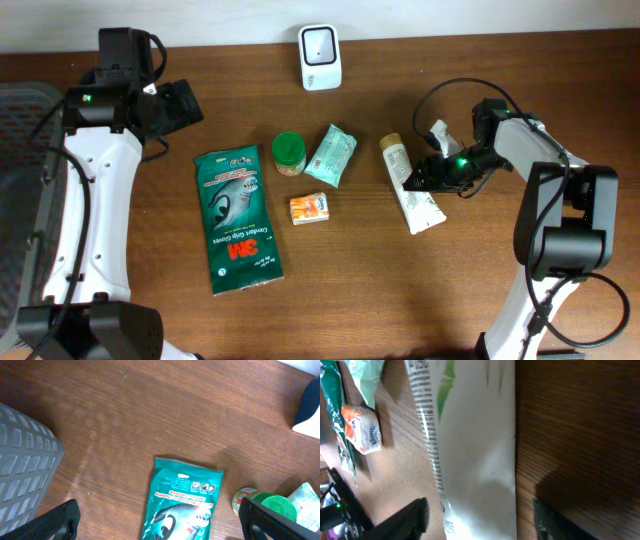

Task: Scan the item barcode
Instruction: 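Carry the tube upright to the white barcode scanner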

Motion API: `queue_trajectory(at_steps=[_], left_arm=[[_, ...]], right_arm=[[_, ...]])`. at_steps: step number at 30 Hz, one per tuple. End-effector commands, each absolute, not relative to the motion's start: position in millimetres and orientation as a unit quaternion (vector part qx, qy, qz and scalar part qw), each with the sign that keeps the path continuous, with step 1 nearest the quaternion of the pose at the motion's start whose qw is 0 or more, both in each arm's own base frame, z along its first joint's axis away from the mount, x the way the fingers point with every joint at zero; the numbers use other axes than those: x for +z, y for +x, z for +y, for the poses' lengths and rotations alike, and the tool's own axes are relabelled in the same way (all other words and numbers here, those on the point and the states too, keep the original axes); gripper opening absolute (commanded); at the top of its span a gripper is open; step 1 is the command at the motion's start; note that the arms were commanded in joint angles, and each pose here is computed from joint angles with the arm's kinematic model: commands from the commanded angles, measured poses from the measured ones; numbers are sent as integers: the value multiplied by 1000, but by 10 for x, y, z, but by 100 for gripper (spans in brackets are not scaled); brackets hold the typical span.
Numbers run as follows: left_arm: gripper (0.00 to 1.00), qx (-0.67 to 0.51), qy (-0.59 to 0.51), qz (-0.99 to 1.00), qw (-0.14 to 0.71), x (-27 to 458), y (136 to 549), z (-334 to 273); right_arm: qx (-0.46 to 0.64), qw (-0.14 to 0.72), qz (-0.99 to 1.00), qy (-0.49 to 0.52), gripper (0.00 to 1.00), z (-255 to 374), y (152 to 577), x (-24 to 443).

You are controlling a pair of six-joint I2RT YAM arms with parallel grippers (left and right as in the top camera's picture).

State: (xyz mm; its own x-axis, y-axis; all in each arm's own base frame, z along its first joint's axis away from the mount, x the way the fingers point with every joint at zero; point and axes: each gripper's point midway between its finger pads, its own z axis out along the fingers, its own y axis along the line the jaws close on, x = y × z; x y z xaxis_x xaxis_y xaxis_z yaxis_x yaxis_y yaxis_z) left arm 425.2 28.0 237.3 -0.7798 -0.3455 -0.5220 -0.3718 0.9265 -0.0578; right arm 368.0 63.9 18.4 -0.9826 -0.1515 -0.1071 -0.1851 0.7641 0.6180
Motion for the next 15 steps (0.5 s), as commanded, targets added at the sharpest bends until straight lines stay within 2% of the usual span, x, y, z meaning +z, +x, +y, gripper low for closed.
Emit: queue_trajectory(at_steps=[1,11,15], left_arm=[[100,24,-184,943,278,2417,4267,286],[99,24,-184,943,277,2417,4266,286],[99,24,-184,943,278,2417,4267,286]], right_arm=[[344,-4,935,-90,60,692,3547,-39],[388,9,918,-84,5,815,3572,42],[432,24,898,-76,4,916,3616,192]])
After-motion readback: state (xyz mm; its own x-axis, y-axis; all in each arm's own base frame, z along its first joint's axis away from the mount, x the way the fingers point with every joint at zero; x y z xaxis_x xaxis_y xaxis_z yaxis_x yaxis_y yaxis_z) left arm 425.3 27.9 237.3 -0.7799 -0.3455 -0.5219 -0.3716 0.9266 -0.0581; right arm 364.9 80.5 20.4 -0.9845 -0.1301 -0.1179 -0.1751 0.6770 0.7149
